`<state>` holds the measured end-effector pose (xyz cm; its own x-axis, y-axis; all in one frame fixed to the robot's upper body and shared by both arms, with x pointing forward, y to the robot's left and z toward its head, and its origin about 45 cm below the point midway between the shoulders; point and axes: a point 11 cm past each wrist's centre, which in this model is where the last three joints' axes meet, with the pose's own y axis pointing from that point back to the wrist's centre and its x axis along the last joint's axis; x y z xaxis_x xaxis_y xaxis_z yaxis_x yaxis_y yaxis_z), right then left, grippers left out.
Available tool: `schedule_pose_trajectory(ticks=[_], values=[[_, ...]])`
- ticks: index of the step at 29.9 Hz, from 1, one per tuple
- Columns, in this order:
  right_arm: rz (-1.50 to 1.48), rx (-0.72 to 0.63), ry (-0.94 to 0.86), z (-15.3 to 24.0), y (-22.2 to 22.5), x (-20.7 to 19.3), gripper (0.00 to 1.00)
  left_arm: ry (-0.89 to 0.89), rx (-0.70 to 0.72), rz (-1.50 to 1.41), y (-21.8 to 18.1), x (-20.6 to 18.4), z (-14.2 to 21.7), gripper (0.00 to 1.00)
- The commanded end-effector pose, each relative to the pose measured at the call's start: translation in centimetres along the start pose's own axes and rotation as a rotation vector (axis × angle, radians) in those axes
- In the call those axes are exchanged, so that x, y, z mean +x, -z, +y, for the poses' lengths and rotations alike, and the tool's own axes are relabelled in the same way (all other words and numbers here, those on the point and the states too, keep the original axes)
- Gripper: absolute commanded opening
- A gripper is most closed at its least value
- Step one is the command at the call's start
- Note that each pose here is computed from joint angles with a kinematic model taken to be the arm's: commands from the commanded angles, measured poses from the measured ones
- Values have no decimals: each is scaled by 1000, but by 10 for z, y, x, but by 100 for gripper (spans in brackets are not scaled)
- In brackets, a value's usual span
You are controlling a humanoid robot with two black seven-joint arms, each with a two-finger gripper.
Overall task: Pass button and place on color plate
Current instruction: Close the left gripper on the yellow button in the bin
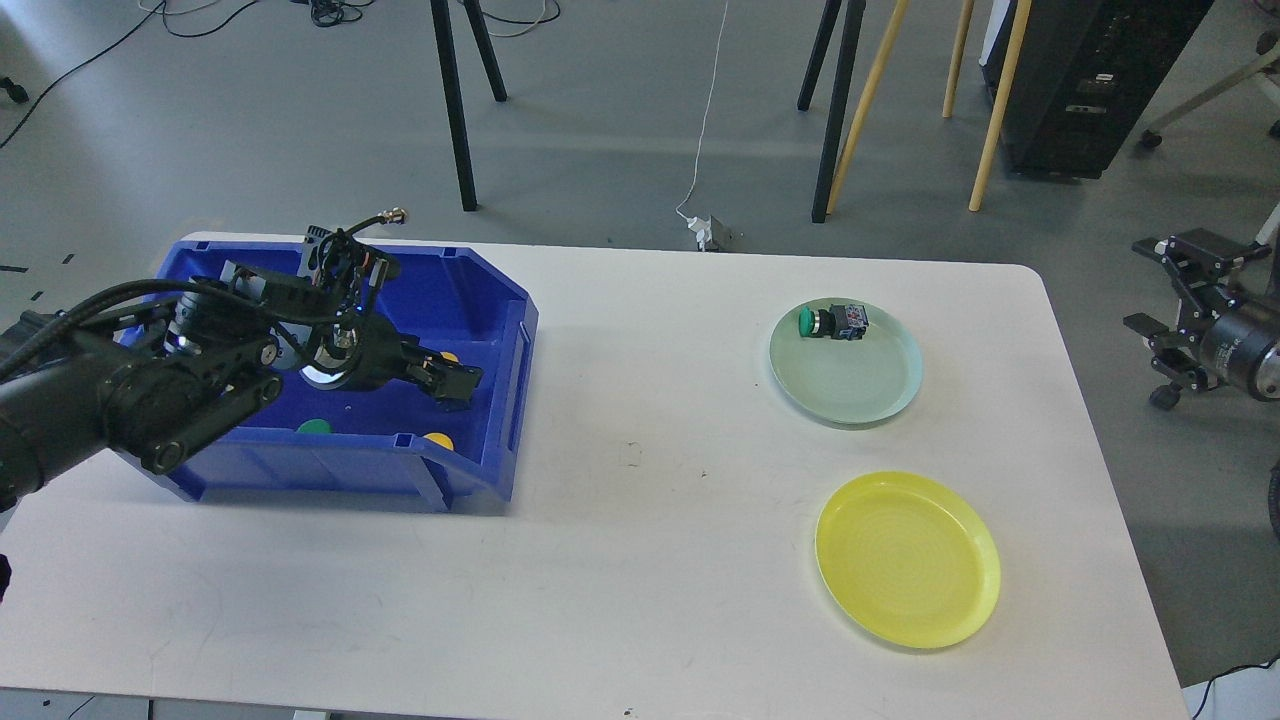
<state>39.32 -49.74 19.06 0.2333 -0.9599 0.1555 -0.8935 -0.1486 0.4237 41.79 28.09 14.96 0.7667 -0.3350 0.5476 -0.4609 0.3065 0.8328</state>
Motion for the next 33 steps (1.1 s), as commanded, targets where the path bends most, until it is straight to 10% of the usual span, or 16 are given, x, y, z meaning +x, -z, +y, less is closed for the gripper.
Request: schedule_pose_trajectory(ticks=[1,29,33], values=[[-1,1,0,0,0,0,88,12,-2,5,-3,-2,-7,95],[0,7,3,-1,2,-1,88,8,21,2,4,-7,-20,83],[-1,5,3,-1,1,-1,88,9,22,-6,4,-6,-20,64]])
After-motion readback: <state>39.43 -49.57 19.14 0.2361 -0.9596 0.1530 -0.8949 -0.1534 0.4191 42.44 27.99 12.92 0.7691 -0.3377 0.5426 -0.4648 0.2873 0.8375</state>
